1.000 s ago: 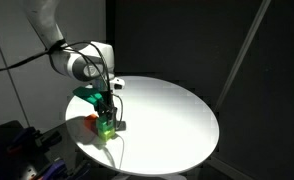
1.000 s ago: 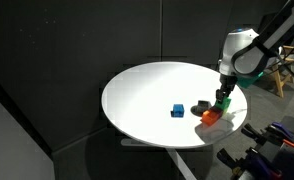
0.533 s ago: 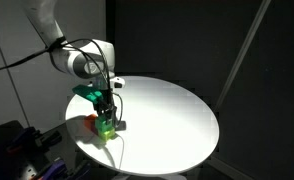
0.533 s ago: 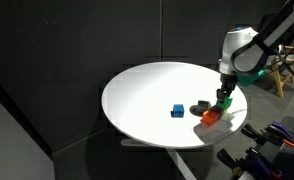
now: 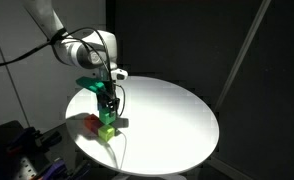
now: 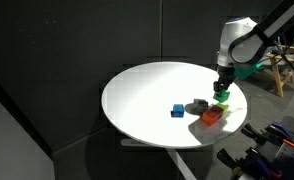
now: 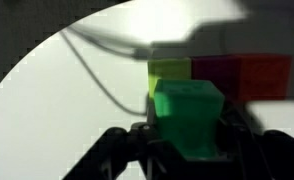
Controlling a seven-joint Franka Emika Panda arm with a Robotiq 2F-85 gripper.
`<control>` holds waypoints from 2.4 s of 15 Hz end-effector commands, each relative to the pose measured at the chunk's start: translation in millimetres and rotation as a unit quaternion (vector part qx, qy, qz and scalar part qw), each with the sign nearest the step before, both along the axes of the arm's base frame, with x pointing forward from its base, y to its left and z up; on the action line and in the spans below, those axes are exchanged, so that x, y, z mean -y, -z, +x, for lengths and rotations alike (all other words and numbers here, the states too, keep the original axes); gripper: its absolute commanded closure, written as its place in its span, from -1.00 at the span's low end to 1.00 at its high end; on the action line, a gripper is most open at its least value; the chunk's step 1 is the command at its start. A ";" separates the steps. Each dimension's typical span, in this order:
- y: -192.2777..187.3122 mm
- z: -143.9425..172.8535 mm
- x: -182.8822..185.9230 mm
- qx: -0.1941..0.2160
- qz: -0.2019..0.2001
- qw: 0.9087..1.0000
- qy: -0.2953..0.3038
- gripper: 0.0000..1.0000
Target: Put the light green block on the table
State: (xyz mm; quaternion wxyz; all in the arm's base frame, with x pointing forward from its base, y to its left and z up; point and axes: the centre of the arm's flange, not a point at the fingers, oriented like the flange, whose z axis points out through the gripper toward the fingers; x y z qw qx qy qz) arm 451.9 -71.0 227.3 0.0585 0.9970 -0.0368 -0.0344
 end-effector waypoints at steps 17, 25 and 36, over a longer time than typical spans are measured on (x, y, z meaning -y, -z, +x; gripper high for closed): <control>-11.4 51.7 50.7 0.004 -0.023 0.997 0.076 0.44; -3.1 53.2 55.5 -0.001 -0.026 0.997 0.077 -1.00; -10.8 39.8 45.1 -0.002 -0.016 0.998 0.055 -1.00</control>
